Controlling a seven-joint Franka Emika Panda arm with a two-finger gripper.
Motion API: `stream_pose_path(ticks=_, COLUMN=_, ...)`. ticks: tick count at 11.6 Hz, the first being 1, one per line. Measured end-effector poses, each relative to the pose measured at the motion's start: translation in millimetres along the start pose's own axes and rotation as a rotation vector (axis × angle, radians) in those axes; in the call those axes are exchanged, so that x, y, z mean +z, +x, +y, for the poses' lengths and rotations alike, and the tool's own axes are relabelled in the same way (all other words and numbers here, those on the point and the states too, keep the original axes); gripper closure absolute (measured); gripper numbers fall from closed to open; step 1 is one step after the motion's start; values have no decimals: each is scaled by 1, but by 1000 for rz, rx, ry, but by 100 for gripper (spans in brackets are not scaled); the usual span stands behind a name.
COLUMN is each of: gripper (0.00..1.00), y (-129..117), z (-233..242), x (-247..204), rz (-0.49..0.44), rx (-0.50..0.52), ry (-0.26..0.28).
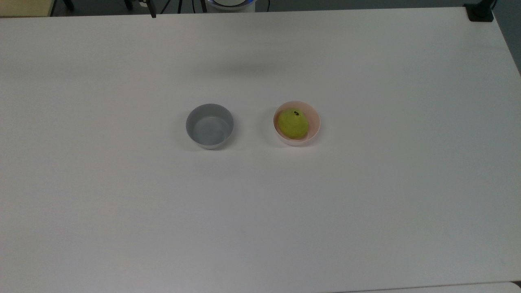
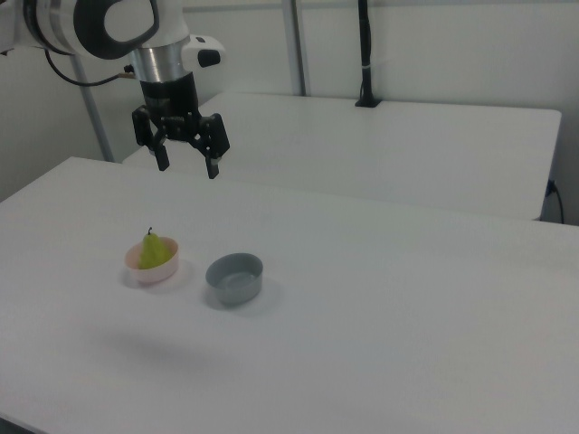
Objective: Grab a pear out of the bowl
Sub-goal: 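Move the open gripper over the pink bowl holding the green pear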
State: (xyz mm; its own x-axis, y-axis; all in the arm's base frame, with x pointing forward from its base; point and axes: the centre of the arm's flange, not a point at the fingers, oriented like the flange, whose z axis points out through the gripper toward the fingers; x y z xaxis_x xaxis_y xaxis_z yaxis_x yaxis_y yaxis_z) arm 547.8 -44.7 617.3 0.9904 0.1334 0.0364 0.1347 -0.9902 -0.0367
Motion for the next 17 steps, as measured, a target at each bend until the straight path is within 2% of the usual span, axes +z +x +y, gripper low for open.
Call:
stream_pose_path(ticks=12, gripper=0, y=2, z=-8, x=4, rz=-10, rx=-18, ry=-9)
stream_pose_path(ticks=13, gripper=0, y=3, z=-14, x=7, rz=-23, rx=-85, ry=-32)
stream_pose_path(ticks=15, gripper=0, y=8, z=-27, x=22, rz=-56, rx=-282, ry=-37)
stream_pose_path(ticks=17, gripper=0, y=22, z=-54, x=35, rz=-48, rx=-381, ry=-39)
